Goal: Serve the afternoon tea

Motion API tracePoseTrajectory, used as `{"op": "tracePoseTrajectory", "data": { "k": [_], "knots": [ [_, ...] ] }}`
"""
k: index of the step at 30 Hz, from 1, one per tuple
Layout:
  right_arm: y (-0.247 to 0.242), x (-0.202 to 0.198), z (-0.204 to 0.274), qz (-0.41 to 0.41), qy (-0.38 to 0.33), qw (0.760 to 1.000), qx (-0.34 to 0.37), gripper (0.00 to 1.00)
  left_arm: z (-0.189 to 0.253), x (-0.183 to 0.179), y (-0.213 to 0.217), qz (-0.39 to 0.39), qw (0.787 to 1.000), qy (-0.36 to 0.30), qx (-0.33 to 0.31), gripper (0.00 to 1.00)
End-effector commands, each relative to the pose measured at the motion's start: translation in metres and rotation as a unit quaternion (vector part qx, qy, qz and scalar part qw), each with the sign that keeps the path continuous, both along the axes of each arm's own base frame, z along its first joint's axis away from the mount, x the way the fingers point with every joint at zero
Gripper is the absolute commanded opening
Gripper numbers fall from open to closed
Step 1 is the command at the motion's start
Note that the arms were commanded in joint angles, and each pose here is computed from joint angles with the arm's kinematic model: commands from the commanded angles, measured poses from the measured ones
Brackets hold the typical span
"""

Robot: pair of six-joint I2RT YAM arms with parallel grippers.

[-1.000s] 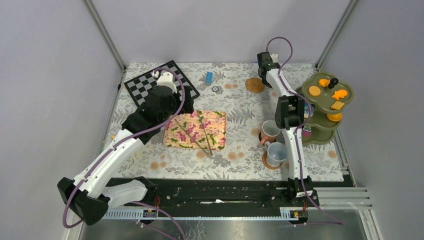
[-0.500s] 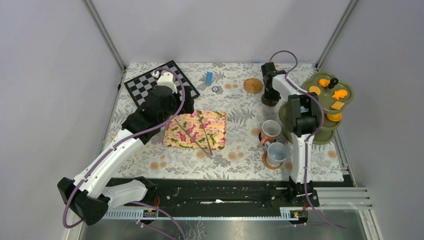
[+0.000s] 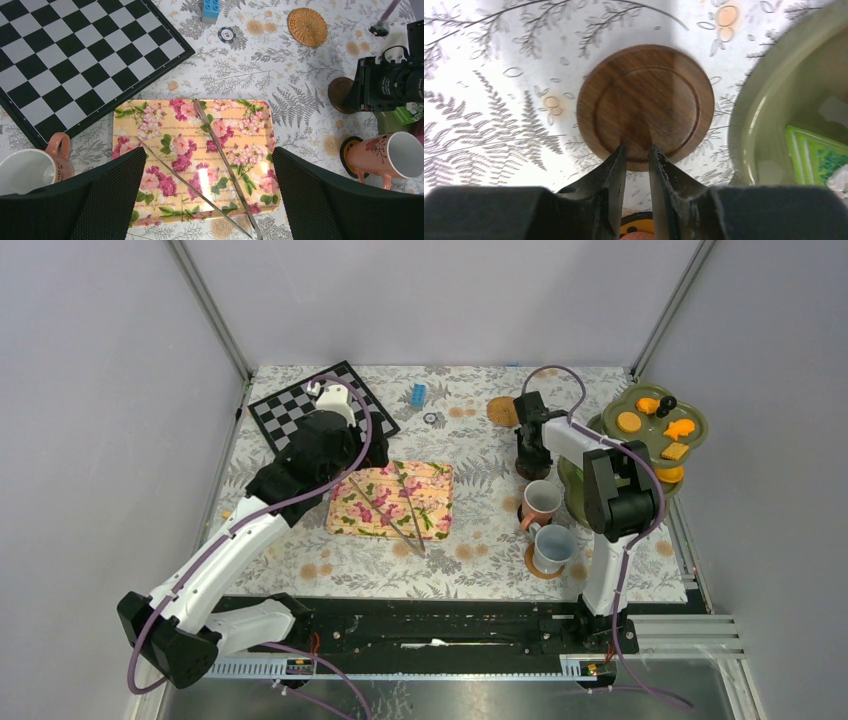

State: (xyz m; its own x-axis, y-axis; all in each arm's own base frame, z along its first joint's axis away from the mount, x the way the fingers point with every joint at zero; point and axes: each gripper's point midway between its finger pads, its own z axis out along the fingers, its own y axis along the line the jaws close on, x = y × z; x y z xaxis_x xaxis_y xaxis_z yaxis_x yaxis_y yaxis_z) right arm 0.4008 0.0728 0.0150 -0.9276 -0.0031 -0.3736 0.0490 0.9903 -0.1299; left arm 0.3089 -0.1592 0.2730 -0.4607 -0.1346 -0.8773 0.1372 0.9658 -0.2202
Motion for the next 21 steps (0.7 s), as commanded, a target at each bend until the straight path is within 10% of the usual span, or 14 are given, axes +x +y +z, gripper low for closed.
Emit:
{"op": "tracePoseTrajectory", "data": {
  "k": [1, 15, 21],
  "knots": [
    [0.033, -0.033, -0.024, 0.048, 0.061, 0.996, 0.044, 0.31, 0.018, 0.000, -0.003, 0.001, 1.000, -0.009, -0.029, 0.99],
    [0.052, -0.029, -0.005, 0.080, 0.028, 0.992, 0.097, 0.33, -0.007, -0.045, 0.049, 0.107, 0.993, 0.047, -0.032, 0.99],
    [0.062, 0.004, 0.061, 0.080, -0.058, 0.989, 0.111, 0.54, -0.031, -0.043, 0.107, 0.234, 0.968, 0.085, 0.013, 0.99]
  ]
}}
